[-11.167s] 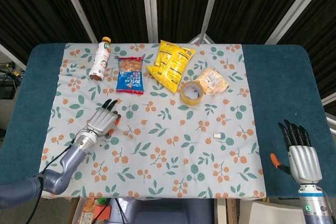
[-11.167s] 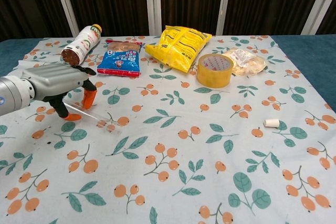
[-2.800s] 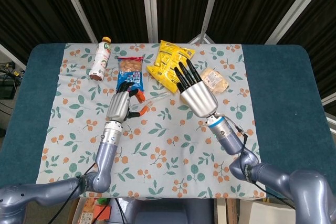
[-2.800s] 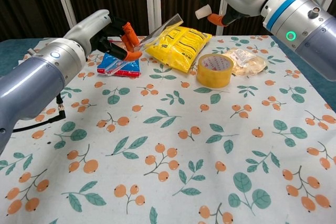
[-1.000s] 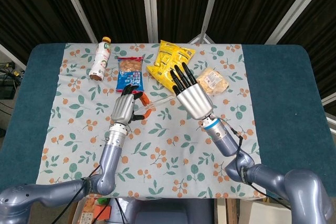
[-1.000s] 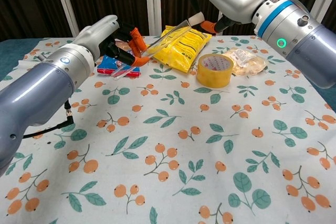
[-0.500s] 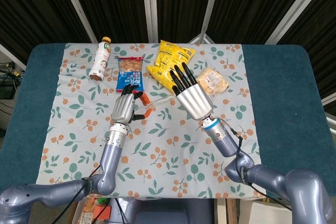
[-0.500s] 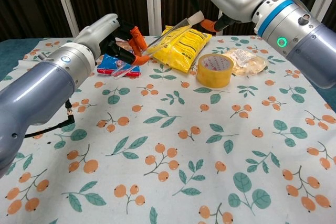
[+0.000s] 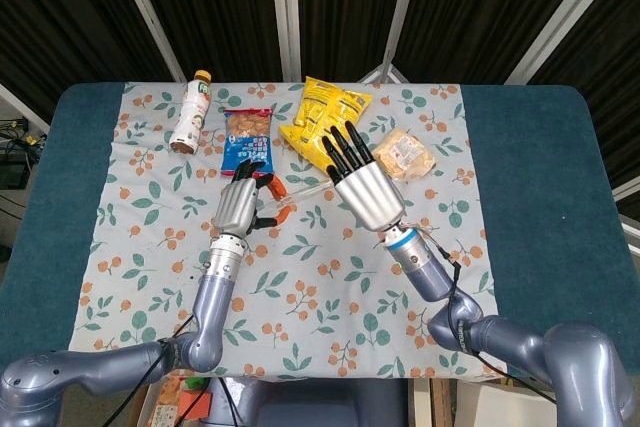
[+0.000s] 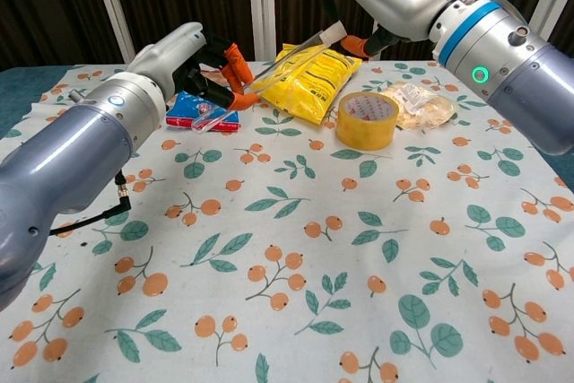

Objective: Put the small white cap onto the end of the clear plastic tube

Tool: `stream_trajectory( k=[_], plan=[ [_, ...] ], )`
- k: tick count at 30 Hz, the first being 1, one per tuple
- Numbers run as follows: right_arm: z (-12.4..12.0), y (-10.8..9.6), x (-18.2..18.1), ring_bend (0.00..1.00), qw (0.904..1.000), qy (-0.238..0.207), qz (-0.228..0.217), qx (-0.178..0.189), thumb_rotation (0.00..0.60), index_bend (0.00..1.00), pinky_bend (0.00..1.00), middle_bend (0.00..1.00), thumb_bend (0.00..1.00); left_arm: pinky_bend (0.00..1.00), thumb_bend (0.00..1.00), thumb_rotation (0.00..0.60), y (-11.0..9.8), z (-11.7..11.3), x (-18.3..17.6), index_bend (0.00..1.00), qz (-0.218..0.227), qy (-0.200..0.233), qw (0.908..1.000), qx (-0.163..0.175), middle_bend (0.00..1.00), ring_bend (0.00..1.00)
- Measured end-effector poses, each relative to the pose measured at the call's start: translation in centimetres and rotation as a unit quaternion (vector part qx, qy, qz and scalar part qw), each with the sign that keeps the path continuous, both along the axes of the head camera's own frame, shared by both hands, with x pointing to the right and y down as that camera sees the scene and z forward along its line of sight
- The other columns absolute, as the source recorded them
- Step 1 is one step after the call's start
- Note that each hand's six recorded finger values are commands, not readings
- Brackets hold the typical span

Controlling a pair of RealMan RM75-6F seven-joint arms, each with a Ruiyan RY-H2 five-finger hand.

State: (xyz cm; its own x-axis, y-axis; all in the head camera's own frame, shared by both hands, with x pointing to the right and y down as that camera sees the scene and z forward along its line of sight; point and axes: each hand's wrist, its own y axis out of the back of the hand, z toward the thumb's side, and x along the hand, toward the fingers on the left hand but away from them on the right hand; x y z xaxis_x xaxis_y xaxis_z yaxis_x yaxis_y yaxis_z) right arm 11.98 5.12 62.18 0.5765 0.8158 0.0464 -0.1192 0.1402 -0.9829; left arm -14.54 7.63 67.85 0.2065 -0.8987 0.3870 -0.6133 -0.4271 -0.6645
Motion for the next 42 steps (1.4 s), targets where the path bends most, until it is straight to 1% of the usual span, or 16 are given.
stream_trajectory(
  k=[13, 31, 32, 36, 38, 40, 42],
  plan=[
    [-0.1, 0.2, -0.1, 0.04, 1.0000, -0.004, 0.001, -0.005, 0.600, 0.66, 0.00, 0.21, 0.35, 0.03, 0.55, 0.600, 0.0, -0.2, 0.3, 0.75, 0.003, 0.005, 0.9999, 0.011, 0.55, 0.14],
    [-0.3, 0.4, -0.3, 0.04, 0.9999, -0.009, -0.002, -0.007, 0.600, 0.65, 0.00, 0.21, 0.35, 0.03, 0.55, 0.600, 0.0, -0.3, 0.9, 0.75, 0.003, 0.008, 0.9999, 0.011, 0.55, 0.14],
    [-0.3, 0.4, -0.3, 0.04, 0.9999, -0.009, -0.002, -0.007, 0.600, 0.62, 0.00, 0.21, 0.35, 0.03, 0.55, 0.600, 0.0, -0.3, 1.0, 0.75, 0.002, 0.008, 0.9999, 0.011, 0.55, 0.14],
    [-0.2, 0.3, -0.2, 0.04, 1.0000, -0.004, -0.001, -0.006, 0.600, 0.36, 0.00, 0.15, 0.35, 0.03, 0.55, 0.600, 0.1, -0.3, 1.0, 0.75, 0.003, 0.010, 0.9999, 0.010, 0.55, 0.14],
    [-0.1, 0.3, -0.1, 0.03, 1.0000, -0.001, 0.001, -0.008, 0.600, 0.26, 0.00, 0.12, 0.35, 0.03, 0.55, 0.600, 0.0, -0.3, 1.0, 0.75, 0.002, 0.011, 0.9999, 0.011, 0.55, 0.14],
    [-0.1, 0.3, 0.0, 0.02, 1.0000, 0.002, 0.002, -0.009, 0.600, 0.17, 0.00, 0.10, 0.35, 0.03, 0.55, 0.600, 0.0, -0.4, 1.0, 0.75, 0.002, 0.011, 0.9999, 0.011, 0.55, 0.14],
    [0.0, 0.3, 0.2, 0.01, 0.9999, 0.006, 0.004, -0.012, 0.600, 0.12, 0.00, 0.08, 0.35, 0.03, 0.55, 0.600, 0.0, -0.4, 1.1, 0.75, 0.002, 0.012, 0.9998, 0.012, 0.55, 0.14]
  ],
)
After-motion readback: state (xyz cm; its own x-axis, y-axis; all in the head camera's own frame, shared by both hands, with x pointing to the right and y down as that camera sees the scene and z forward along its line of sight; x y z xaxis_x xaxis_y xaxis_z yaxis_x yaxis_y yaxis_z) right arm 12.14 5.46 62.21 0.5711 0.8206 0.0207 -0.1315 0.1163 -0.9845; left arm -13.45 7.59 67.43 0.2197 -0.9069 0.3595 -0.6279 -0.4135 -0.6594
